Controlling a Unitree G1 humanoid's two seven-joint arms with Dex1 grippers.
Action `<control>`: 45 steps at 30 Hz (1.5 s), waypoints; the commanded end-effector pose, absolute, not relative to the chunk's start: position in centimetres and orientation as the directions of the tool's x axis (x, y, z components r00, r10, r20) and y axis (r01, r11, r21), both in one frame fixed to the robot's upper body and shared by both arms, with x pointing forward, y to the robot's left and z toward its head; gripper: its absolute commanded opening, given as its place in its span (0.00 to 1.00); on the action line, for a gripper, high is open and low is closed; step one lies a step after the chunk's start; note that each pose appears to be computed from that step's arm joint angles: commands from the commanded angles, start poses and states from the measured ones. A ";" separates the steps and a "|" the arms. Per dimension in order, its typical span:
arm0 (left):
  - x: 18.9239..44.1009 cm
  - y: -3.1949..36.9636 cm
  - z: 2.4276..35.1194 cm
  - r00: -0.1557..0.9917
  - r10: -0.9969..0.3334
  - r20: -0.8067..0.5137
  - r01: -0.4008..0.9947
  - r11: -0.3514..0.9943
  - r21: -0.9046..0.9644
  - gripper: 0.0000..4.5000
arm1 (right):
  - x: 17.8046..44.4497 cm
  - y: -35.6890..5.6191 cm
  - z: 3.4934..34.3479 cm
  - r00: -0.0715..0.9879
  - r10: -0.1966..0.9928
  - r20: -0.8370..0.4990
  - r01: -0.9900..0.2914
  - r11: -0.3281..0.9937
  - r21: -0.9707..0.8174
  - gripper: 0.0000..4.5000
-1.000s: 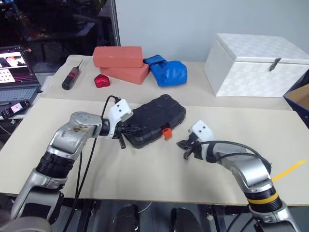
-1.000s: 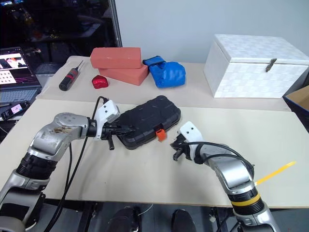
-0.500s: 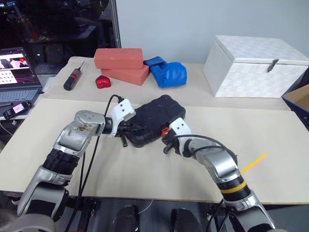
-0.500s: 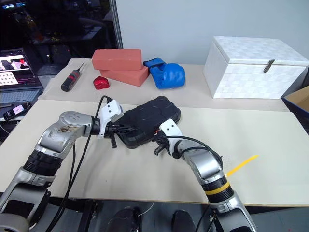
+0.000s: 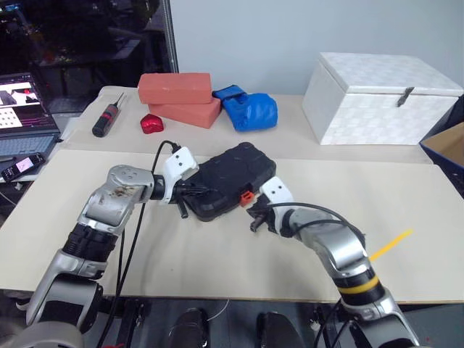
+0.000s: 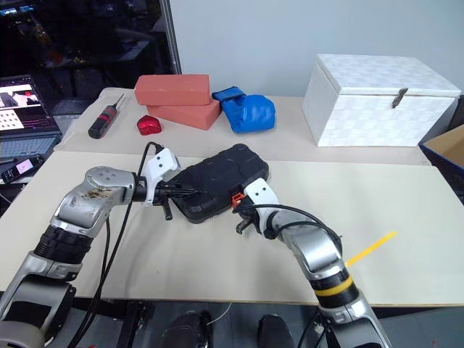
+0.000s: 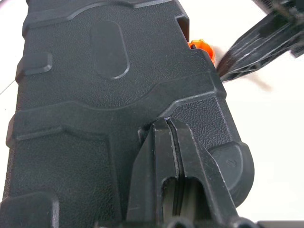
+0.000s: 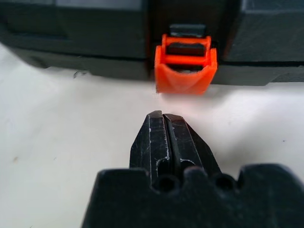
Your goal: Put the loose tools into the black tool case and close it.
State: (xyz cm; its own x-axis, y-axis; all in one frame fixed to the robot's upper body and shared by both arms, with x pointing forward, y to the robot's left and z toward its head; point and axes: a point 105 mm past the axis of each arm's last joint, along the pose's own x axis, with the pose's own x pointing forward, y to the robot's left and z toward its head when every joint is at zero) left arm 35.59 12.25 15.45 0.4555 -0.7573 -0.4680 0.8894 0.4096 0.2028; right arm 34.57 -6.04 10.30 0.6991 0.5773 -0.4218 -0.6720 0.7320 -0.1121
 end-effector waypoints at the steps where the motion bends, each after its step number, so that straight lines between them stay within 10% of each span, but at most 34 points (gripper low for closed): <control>1: 35.6 13.0 12.7 0.444 -0.706 -0.552 0.887 0.432 0.162 0.01 | 36.3 -5.1 11.2 0.749 0.574 -0.331 -0.646 0.743 -0.173 0.00; 13: 35.3 13.3 11.7 0.444 -0.697 -0.563 0.884 0.443 0.150 0.01 | 36.3 -5.2 15.2 0.814 0.573 -0.095 -0.579 0.790 -0.204 0.00; 45: 34.0 13.8 10.1 0.467 -0.684 -0.560 0.864 0.488 0.123 0.01 | 33.2 -5.9 18.3 0.790 0.613 -0.020 -0.611 0.783 -0.113 0.00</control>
